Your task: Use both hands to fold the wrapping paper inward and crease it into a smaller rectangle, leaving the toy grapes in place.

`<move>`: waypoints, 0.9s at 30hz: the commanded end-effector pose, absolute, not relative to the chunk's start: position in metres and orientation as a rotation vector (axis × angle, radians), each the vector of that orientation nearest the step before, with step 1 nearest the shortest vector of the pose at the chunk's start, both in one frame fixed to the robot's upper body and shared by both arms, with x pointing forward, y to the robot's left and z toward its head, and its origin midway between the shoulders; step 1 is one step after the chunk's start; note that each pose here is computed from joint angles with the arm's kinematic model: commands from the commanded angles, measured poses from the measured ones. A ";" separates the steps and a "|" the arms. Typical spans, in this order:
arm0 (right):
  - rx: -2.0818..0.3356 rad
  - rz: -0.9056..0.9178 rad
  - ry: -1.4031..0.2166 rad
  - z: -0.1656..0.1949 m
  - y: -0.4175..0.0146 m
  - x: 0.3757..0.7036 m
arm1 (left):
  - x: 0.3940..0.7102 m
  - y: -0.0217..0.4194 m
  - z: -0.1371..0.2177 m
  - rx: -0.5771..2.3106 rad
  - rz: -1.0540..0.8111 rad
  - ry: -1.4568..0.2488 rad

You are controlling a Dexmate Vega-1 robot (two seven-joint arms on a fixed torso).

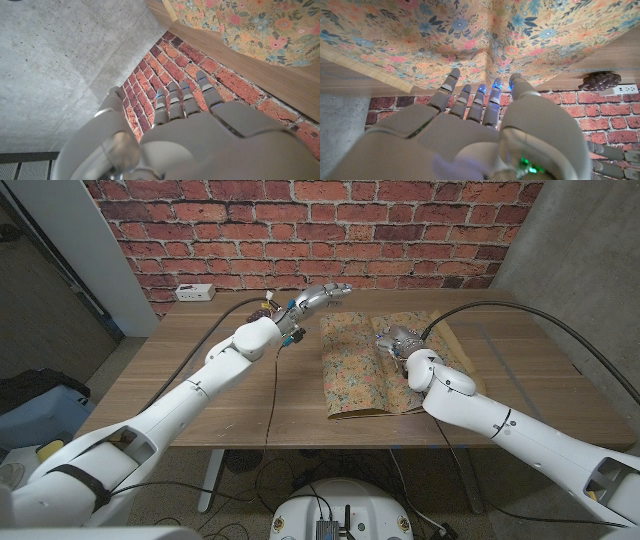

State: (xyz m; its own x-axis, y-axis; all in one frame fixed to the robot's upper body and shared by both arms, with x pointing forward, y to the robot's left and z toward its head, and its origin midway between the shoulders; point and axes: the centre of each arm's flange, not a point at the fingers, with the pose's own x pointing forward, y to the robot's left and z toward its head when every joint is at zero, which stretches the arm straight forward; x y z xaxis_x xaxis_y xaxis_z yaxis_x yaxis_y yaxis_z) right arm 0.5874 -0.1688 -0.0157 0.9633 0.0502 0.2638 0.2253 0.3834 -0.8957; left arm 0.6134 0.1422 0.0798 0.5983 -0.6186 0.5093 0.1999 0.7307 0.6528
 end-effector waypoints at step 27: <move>-1.191 -0.215 -0.003 -0.047 -0.218 0.603 | 0.623 0.160 0.057 0.529 -0.468 -0.702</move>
